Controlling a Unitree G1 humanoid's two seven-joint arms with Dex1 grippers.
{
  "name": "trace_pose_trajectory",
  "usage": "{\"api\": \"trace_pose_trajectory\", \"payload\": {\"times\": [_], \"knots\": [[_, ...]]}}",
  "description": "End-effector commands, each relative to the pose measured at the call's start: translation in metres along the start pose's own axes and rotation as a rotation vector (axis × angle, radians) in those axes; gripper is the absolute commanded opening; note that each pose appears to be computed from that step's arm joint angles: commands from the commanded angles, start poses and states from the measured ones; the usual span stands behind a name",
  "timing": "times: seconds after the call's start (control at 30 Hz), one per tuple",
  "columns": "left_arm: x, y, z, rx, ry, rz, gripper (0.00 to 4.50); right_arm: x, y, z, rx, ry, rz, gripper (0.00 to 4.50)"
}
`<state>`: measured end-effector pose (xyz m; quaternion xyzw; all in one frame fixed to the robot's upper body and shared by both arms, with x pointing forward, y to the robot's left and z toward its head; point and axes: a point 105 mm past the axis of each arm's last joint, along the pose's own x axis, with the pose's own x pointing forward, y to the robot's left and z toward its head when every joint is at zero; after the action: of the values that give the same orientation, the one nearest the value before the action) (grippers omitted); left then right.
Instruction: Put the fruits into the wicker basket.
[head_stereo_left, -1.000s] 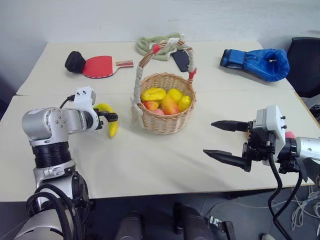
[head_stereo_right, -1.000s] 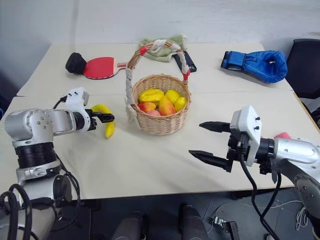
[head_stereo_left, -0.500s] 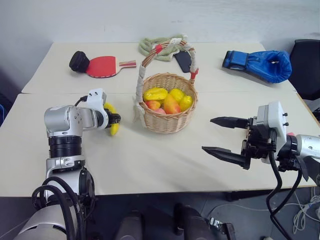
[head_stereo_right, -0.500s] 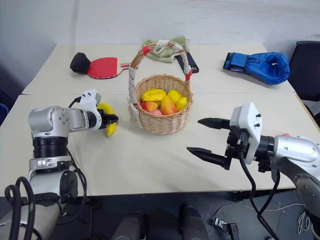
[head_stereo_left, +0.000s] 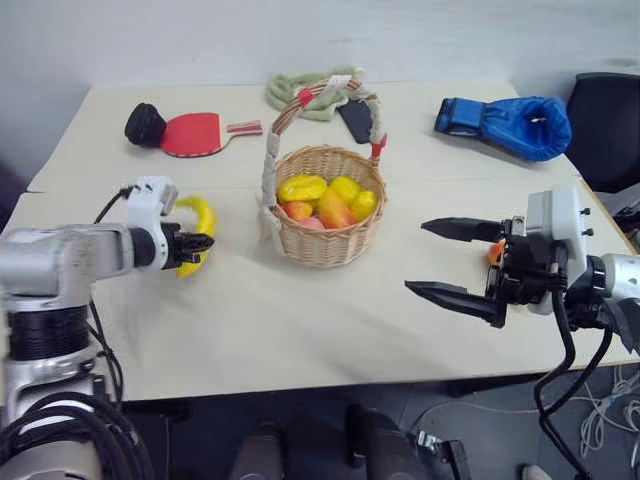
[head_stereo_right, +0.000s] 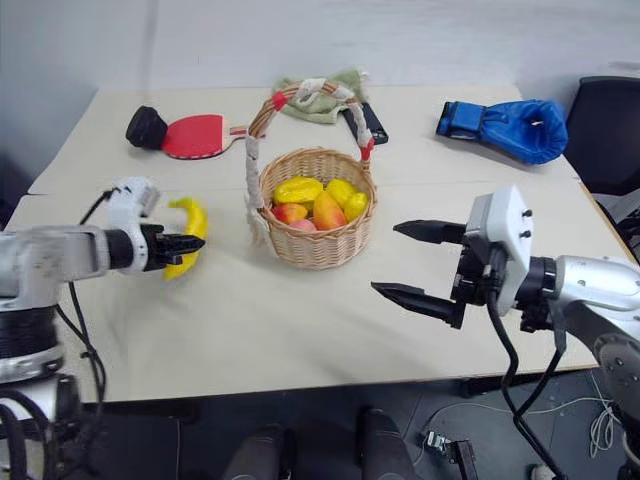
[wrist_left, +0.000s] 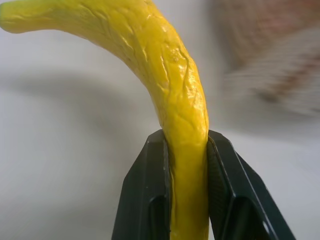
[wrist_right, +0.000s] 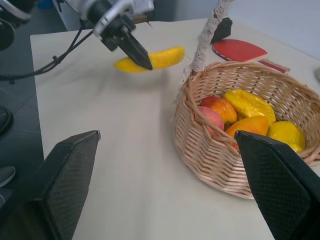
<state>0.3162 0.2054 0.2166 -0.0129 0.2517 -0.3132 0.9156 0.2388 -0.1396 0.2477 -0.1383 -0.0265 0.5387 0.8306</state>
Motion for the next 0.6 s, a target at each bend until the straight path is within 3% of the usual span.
{"api": "trace_pose_trajectory", "payload": {"times": [0.03, 0.27, 0.43, 0.6], "knots": [[-0.023, -0.047, 0.006, 0.145, 0.034, -0.256, 0.56, -0.005, -0.002, 0.005, -0.023, -0.001, 0.001, 4.50], [-0.026, -0.094, 0.001, 0.355, 0.139, -0.532, 0.56, -0.004, -0.004, 0.003, -0.017, -0.003, -0.002, 4.50], [0.039, -0.102, 0.045, 0.337, -0.011, -0.457, 0.56, -0.005, -0.001, 0.001, -0.015, -0.002, -0.023, 4.50], [0.077, -0.108, 0.059, 0.275, -0.038, -0.374, 0.56, -0.008, 0.000, 0.001, -0.014, 0.002, -0.052, 4.50]]}}
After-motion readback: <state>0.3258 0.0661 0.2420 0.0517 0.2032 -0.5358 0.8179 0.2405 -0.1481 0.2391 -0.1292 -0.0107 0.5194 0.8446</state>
